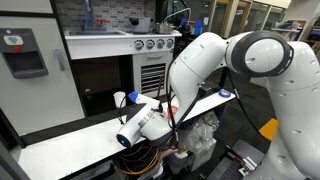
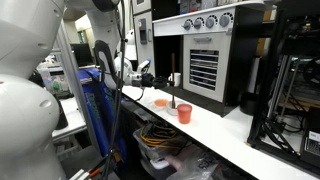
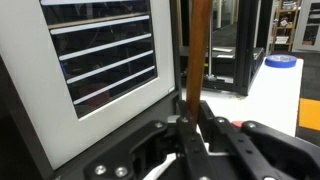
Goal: Use the wooden spoon to mix the contents of the white bowl
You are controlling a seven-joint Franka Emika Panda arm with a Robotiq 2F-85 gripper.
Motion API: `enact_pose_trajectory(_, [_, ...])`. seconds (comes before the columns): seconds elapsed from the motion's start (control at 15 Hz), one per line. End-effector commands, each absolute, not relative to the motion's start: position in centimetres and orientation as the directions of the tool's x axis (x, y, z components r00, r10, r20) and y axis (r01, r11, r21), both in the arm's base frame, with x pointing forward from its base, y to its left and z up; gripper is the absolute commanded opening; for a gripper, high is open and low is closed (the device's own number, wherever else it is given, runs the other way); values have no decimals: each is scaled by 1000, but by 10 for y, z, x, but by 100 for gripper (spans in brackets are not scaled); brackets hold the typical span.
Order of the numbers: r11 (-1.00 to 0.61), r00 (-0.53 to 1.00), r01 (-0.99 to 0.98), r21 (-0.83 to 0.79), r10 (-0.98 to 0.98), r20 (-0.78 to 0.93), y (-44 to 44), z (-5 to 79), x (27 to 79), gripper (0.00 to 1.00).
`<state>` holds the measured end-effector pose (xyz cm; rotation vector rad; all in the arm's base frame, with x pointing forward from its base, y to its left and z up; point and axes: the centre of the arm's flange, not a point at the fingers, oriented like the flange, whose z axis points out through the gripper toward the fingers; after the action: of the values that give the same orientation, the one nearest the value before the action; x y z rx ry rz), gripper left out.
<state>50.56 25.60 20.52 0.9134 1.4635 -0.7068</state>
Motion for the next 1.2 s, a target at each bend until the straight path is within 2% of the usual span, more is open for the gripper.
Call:
enact_pose_trajectory(0.0, [503, -5, 860, 86, 176, -984, 254, 198, 504, 3])
enact_pose_trajectory(1.13, [455, -18, 891, 15, 68, -998, 206, 181, 504, 3])
